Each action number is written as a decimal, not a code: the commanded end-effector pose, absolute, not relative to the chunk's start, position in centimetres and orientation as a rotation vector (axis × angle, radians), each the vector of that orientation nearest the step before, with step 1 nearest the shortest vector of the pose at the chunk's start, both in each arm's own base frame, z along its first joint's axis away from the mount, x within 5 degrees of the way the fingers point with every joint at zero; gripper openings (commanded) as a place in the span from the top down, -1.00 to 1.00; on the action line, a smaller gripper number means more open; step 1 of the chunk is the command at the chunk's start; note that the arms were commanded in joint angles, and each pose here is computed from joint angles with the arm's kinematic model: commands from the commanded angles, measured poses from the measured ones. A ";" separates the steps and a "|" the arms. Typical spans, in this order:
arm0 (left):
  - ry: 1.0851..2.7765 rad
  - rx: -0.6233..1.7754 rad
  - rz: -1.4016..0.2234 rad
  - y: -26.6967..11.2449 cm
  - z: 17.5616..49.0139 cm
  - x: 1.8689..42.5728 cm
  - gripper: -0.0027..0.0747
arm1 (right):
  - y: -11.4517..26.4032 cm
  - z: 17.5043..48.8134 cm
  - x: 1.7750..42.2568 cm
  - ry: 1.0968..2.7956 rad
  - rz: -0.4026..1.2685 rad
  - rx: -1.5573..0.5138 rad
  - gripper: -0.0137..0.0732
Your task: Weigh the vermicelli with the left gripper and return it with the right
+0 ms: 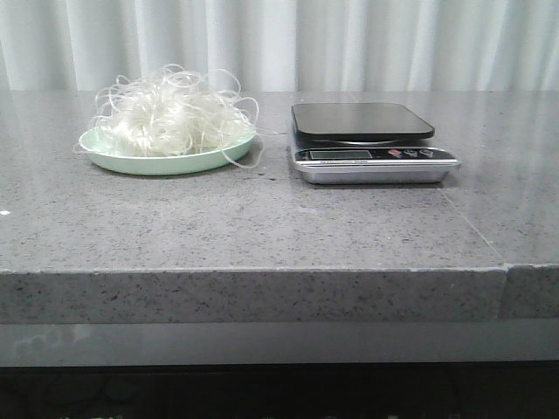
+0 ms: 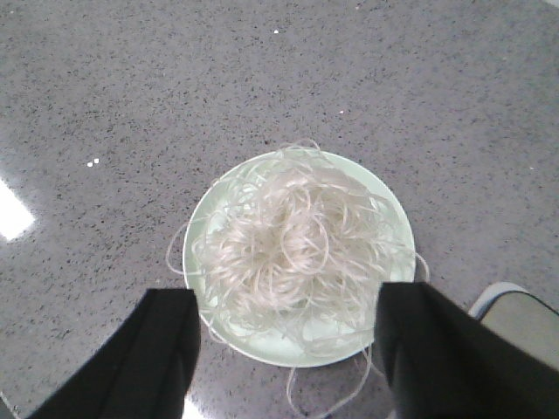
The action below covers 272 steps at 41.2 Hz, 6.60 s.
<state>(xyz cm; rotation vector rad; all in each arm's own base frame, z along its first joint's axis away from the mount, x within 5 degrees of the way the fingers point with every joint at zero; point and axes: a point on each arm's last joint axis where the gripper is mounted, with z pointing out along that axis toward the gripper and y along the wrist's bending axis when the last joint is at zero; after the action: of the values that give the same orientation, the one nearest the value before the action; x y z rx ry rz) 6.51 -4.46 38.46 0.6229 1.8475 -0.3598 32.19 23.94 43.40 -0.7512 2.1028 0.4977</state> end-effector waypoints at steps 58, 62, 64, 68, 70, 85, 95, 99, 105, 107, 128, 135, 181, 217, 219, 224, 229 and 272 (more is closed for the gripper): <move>1.759 0.575 -0.394 -4.5 39.9 6.6 -0.01 | 3.1 37.9 5.0 1.870 0.341 -0.515 -0.17; 1.759 0.575 -0.394 -4.5 39.9 6.6 0.19 | 3.1 37.9 5.0 1.870 0.341 -0.515 0.04; 1.759 0.575 -0.394 -4.5 39.9 6.6 0.31 | 3.1 37.9 5.0 1.870 0.341 -0.515 0.14; 1.759 0.575 -0.394 -4.5 39.9 6.6 0.48 | 3.1 37.9 5.0 1.870 0.341 -0.515 0.23; 1.759 0.575 -0.394 -4.5 39.9 6.6 0.55 | 3.1 37.9 5.0 1.870 0.341 -0.515 0.26; 1.759 0.575 -0.394 -4.5 39.9 6.6 0.57 | 3.1 37.9 5.0 1.869 0.341 -0.514 0.28; 1.759 0.575 -0.394 -4.5 39.9 6.6 0.57 | 3.1 37.9 5.0 1.869 0.341 -0.514 0.28; 1.759 0.575 -0.394 -4.5 39.9 6.6 0.57 | 3.1 37.9 5.0 1.869 0.341 -0.514 0.28; 1.757 0.578 -0.397 -4.5 39.6 6.5 0.57 | 3.1 37.9 5.0 1.869 0.341 -0.514 0.28; 1.752 0.561 -0.388 -4.4 39.3 6.5 0.57 | 3.1 37.9 5.0 1.869 0.341 -0.514 0.28; 1.465 0.104 -0.086 -0.7 25.4 5.6 0.57 | 3.1 37.9 5.0 1.869 0.341 -0.514 0.28; 1.425 0.074 -0.057 -0.4 22.4 5.1 0.57 | 3.1 37.9 5.0 1.869 0.341 -0.514 0.28; 1.459 0.023 -0.026 -0.2 21.2 5.4 0.57 | 3.2 37.9 5.0 1.872 0.340 -0.515 0.28; 1.457 0.023 -0.026 -0.2 21.3 5.4 0.57 | 3.2 37.9 5.0 1.872 0.340 -0.515 0.28; 1.457 0.023 -0.026 -0.2 21.3 5.4 0.57 | 3.2 37.9 5.0 1.872 0.340 -0.515 0.28; 1.457 0.023 -0.026 -0.2 21.3 5.4 0.57 | 3.2 37.9 5.0 1.872 0.340 -0.515 0.28; 1.457 0.023 -0.026 -0.2 21.3 5.4 0.57 | 3.2 37.9 5.0 1.872 0.340 -0.515 0.28; 1.459 0.023 -0.026 -0.2 21.2 5.4 0.57 | 0.4 21.2 5.3 1.535 0.046 -0.054 0.28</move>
<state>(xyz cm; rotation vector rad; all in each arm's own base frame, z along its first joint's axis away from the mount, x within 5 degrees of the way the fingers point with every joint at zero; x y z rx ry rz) 5.62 -0.18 20.63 0.0399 1.5547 -0.0099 5.27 0.50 20.49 -0.0645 1.6875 0.0537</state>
